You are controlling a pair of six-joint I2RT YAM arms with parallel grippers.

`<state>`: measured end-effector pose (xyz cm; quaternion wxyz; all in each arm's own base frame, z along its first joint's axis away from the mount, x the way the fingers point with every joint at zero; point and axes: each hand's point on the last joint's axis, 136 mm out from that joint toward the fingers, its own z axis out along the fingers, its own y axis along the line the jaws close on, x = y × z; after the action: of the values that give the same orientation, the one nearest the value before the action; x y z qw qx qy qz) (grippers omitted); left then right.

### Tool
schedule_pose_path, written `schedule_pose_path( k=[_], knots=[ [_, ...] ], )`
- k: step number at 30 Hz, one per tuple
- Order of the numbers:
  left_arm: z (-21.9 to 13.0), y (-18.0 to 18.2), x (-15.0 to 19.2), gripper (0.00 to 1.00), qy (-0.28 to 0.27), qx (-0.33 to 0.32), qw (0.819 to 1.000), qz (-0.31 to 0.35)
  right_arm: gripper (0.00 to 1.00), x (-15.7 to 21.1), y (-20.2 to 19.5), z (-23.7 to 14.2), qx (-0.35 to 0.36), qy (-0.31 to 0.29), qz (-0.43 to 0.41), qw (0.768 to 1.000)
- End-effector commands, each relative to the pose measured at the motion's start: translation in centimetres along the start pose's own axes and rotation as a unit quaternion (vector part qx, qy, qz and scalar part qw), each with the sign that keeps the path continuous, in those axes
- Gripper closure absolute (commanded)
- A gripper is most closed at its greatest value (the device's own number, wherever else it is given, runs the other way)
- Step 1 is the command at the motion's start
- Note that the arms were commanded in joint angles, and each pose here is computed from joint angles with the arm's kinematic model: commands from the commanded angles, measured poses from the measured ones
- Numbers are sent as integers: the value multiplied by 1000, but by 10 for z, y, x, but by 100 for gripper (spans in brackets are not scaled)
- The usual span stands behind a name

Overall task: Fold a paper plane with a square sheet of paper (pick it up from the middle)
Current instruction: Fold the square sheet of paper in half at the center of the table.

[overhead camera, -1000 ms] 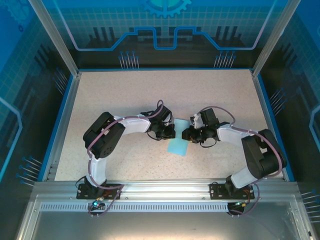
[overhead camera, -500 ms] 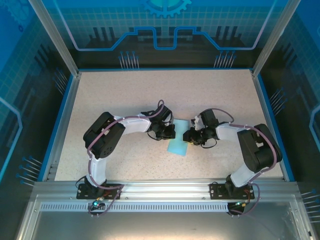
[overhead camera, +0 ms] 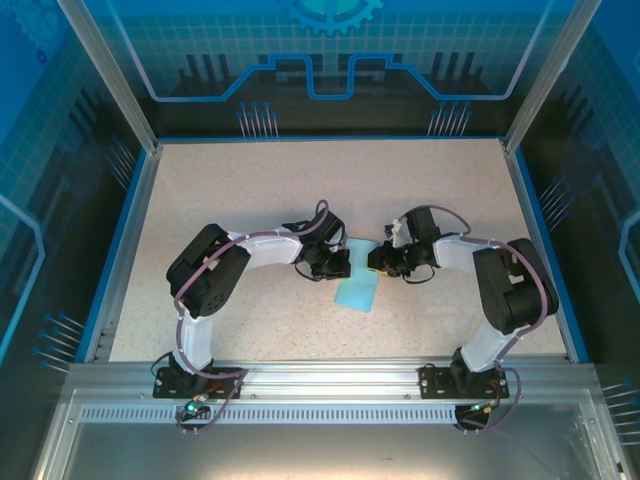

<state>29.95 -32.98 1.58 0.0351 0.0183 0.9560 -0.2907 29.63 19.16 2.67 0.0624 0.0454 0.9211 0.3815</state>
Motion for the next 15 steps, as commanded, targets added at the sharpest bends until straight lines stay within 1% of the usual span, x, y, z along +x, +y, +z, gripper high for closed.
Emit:
schedule_pose_path(
  k=[1,4,7,15],
  knots=[
    [5,9,12,100,23,-26,999,4,76,-3,-13,4,20,2,-1,1000],
    [6,11,13,100,25,-27,999,5,76,0,-32,6,62,4,16,998],
    [6,12,14,100,26,-29,999,5,76,1,-33,5,66,3,25,997],
    [5,8,13,100,25,-26,999,9,75,-24,30,-30,1,-42,-28,999]
  ],
)
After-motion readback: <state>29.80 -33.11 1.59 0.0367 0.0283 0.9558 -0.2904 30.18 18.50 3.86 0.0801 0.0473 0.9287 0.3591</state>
